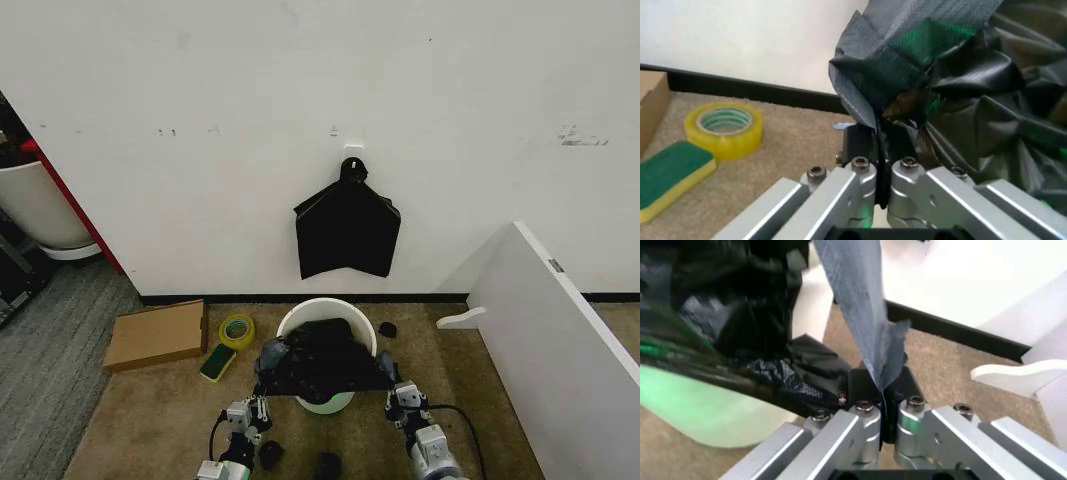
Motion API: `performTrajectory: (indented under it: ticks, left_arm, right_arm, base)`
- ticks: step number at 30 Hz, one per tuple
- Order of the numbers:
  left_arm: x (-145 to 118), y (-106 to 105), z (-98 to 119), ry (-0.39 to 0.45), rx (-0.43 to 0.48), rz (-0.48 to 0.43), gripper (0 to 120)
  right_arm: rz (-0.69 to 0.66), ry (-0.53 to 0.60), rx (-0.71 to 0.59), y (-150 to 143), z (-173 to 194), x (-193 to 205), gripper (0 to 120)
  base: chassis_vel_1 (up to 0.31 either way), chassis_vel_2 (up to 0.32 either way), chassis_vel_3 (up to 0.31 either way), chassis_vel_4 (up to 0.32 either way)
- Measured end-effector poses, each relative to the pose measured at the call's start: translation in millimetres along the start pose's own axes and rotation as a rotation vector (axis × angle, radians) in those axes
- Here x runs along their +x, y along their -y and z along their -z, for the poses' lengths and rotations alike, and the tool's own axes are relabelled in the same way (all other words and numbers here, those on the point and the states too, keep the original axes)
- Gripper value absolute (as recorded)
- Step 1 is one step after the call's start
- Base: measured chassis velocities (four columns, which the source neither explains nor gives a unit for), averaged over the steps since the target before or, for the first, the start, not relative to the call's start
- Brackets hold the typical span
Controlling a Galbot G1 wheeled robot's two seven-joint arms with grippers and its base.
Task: Place the garbage bag over the trash bin.
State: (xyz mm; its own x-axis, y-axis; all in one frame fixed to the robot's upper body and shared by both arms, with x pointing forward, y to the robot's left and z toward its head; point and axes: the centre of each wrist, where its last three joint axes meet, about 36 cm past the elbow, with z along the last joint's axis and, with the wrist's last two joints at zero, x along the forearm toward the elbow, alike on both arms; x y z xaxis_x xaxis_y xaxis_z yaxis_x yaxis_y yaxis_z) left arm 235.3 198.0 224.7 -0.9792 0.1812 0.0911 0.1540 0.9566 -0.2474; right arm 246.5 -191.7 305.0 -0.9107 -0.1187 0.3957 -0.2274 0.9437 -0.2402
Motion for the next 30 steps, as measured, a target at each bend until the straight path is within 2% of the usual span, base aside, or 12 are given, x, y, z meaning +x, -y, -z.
performTrajectory:
  ticks: [7,12,16,22,25,26,30]
  left_arm:
    - [-11.1,4.1,1.3,-0.008,0.015,-0.012,0]
    - [-15.7,6.6,5.1,-0.027,0.020,-0.033,0]
    - [-18.7,5.1,7.7,-0.039,0.025,-0.020,0]
    - [-21.2,5.6,16.5,-0.036,0.038,0.016,0]
    - [-19.9,7.5,22.7,-0.034,0.047,0.027,0]
    - [-18.3,8.3,26.5,-0.039,0.047,0.030,1]
    - [-15.9,9.6,32.1,-0.046,0.044,0.032,12]
  right_arm:
    - [-0.007,0.015,0.093,9.6,-22.0,-14.3,0]
    - [0.005,0.111,0.221,21.1,-57.2,-38.6,0]
    - [0.027,0.139,0.222,20.5,-62.6,-44.3,0]
    - [0.144,0.175,0.191,26.7,-68.1,-41.1,0]
    - [0.229,0.225,0.162,35.7,-71.0,-40.0,11]
    - [0.275,0.253,0.145,42.1,-72.4,-39.1,18]
    - [0.323,0.283,0.143,55.2,-73.6,-38.5,29]
  base:
    - [0.000,0.000,0.000,0.000]
    - [0.000,0.000,0.000,0.000]
    - [0.000,0.000,0.000,0.000]
    - [0.000,0.000,0.000,0.000]
    - [0.000,0.000,0.000,0.000]
    - [0.000,0.000,0.000,0.000]
    - [0.000,0.000,0.000,0.000]
